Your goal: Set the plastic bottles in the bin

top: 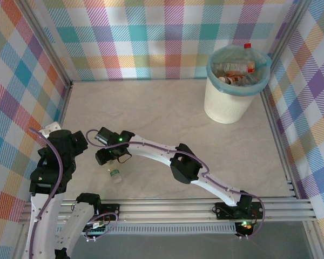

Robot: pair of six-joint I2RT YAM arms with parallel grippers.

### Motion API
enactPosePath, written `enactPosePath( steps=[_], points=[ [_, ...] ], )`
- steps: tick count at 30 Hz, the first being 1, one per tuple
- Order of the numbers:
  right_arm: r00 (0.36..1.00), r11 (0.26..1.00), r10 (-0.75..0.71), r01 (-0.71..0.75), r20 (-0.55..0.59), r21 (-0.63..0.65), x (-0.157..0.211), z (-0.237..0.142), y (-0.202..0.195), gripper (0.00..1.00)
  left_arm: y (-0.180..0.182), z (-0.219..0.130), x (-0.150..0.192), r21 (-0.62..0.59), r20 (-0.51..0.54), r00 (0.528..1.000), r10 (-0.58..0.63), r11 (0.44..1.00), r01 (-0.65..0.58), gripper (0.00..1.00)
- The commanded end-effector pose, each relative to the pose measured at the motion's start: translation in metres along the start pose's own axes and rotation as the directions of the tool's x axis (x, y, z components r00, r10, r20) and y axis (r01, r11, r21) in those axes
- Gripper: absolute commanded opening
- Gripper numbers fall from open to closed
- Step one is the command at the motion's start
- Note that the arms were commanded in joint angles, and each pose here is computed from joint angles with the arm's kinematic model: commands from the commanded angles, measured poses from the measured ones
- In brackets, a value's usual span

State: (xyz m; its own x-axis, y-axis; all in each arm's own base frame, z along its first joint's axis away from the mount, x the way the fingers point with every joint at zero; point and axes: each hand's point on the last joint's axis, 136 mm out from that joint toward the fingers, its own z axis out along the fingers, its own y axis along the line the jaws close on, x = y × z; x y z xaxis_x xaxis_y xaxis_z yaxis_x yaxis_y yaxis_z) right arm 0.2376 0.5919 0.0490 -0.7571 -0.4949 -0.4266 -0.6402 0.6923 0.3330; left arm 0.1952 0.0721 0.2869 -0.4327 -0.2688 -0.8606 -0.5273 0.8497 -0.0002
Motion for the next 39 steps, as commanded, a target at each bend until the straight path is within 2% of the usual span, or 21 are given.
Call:
enactPosePath(
  steps=[1,9,15,19,24,31,39],
  points=[
    [0.999,1.000,-0.026,0.026,-0.024,-0.001,0.001,-0.019,0.000,0.67,-0.003,-0.004,-0.002,0.028,0.008,1.000,-0.004,1.000,0.004,1.00],
    [0.994,0.995,-0.097,0.098,0.053,-0.012,-0.022,-0.065,0.012,0.59,-0.012,-0.006,-0.007,0.074,0.002,1.000,0.005,0.997,-0.005,1.00],
    [0.986,0.991,-0.092,0.105,0.138,-0.084,-0.040,-0.115,0.022,0.57,-0.025,-0.006,-0.014,0.127,-0.004,1.000,0.006,0.992,-0.005,1.00],
    [0.971,0.989,-0.096,0.117,0.221,-0.086,-0.057,-0.162,0.015,0.57,-0.040,-0.005,-0.023,0.183,-0.002,1.000,0.007,0.983,-0.006,0.98],
    [0.939,0.992,-0.102,0.121,0.329,-0.038,-0.082,-0.233,-0.018,0.56,-0.068,0.000,-0.037,0.285,0.009,1.000,-0.009,0.959,0.006,0.96],
    [0.866,0.993,-0.100,0.057,0.491,0.101,-0.115,-0.340,-0.097,0.57,-0.121,0.017,-0.054,0.407,-0.041,0.997,-0.058,0.911,0.070,0.90],
    [0.723,0.955,-0.193,-0.016,0.663,0.295,-0.139,-0.470,-0.163,0.55,-0.210,0.006,-0.080,0.555,-0.011,1.000,0.009,0.832,-0.001,0.90]
  ],
)
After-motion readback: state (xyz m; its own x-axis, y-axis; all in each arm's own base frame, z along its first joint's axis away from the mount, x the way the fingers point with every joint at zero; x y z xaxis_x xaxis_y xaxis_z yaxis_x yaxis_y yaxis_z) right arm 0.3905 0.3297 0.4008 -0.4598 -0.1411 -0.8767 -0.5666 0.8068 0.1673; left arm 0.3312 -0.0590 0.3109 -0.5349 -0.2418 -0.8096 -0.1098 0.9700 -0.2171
